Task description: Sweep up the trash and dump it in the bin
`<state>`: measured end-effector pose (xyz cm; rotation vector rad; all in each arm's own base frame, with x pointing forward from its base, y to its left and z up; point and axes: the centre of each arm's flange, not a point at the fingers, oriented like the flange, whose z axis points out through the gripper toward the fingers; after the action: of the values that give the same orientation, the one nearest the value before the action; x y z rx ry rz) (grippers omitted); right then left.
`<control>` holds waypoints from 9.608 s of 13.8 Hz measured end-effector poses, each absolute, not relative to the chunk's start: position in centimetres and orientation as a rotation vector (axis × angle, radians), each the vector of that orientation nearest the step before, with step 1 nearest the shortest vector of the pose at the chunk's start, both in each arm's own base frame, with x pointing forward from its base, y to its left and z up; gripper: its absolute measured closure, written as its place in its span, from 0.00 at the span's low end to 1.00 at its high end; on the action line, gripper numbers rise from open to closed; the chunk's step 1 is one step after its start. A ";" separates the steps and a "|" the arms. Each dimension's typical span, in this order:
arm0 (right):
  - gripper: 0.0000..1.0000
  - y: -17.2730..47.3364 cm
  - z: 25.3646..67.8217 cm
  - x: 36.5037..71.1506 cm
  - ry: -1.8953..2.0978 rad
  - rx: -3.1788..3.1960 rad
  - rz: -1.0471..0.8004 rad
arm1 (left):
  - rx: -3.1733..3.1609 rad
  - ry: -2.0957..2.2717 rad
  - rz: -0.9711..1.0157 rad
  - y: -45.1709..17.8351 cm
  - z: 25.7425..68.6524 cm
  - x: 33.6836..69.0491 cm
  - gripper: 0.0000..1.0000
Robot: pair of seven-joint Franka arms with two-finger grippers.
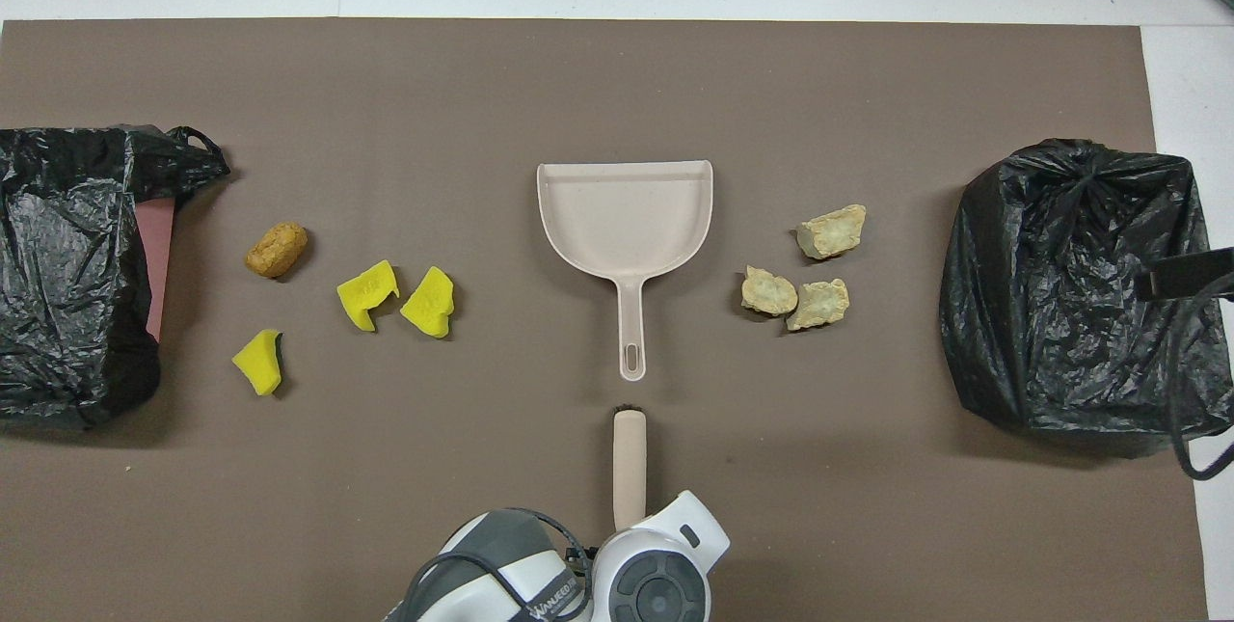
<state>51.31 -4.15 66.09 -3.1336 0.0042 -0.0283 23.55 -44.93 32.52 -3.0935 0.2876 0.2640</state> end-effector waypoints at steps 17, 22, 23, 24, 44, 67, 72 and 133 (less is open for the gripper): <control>0.00 7.0 62.2 52.2 -0.128 -3.129 -0.027 | -2.907 -0.550 0.480 -31.0 37.7 36.8 0.75; 0.00 16.9 56.9 54.1 -0.069 -3.136 -0.042 | -2.706 -0.878 0.396 -27.3 37.7 38.8 0.75; 0.00 19.2 55.3 54.5 -0.035 -3.138 -0.046 | -2.662 -0.916 0.386 -26.4 37.8 39.1 0.75; 0.00 21.8 53.5 54.7 0.007 -3.140 -0.050 | -2.620 -0.945 0.385 -25.4 37.7 39.4 0.75; 0.65 37.6 34.5 52.8 0.105 -3.186 0.025 | -2.783 -0.619 0.390 -10.8 34.2 42.0 0.75; 0.68 33.7 35.6 48.9 -1.977 -2.530 0.061 | -3.061 -0.178 0.223 -3.6 40.1 50.7 0.75; 0.68 33.9 35.1 48.8 -1.921 -2.575 0.041 | -3.056 -0.051 0.199 0.6 36.5 54.0 0.75; 0.68 -22.9 52.6 52.3 -2.820 -2.094 0.735 | -3.161 -0.302 0.191 -30.6 36.5 37.6 0.00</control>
<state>52.33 -22.85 52.61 -2.0941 -2.8200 0.7353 37.56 -30.55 36.52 -3.1613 -0.3022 0.1905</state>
